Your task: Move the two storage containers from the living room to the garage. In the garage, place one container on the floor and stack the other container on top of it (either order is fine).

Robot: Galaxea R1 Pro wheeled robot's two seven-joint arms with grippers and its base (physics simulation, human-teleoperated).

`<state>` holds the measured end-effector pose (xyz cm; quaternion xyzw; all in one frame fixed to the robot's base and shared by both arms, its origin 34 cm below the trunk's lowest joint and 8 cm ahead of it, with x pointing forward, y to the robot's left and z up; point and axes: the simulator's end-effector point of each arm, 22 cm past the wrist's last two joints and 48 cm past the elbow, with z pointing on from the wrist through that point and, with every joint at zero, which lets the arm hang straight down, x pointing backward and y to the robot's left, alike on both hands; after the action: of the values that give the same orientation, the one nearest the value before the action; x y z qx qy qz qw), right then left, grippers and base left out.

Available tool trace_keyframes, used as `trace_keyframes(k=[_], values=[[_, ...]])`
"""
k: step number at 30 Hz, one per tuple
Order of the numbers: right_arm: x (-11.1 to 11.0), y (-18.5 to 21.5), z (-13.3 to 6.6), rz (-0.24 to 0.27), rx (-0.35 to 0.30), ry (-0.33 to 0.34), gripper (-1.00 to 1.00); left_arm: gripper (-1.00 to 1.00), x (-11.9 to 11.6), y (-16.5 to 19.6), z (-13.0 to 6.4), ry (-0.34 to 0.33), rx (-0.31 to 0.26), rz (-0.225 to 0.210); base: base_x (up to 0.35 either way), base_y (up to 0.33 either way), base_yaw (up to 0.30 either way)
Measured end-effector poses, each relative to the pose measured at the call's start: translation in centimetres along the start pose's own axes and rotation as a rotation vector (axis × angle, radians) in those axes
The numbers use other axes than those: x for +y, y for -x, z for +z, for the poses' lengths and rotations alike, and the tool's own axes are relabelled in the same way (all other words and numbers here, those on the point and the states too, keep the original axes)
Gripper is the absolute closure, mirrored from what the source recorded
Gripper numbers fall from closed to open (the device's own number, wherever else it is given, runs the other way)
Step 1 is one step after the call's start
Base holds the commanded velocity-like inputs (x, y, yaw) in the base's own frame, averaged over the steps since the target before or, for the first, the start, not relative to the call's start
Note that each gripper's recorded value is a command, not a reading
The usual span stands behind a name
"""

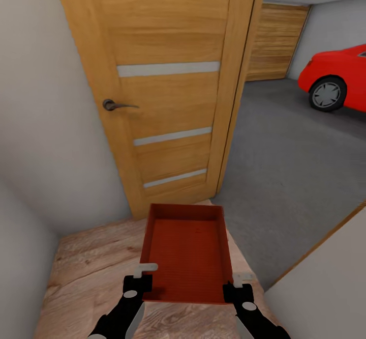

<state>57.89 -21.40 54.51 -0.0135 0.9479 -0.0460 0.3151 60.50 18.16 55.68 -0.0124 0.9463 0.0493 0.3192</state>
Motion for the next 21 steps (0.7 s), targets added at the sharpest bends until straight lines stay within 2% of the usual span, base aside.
trace_keyframes(k=[4, 21], values=[[0.02, -0.07, -0.02, 0.001, 0.002, 0.0, 1.0, 1.0, 0.01, -0.02, -0.02, 0.0, 0.001, 0.004, 0.115, 0.048, -0.086], [0.03, -0.02, -0.03, 0.002, 0.001, 0.001, 1.0, 1.0, 0.03, 0.14, -0.04, 0.0, 0.0, 0.008, 0.296, 0.159, -0.002]])
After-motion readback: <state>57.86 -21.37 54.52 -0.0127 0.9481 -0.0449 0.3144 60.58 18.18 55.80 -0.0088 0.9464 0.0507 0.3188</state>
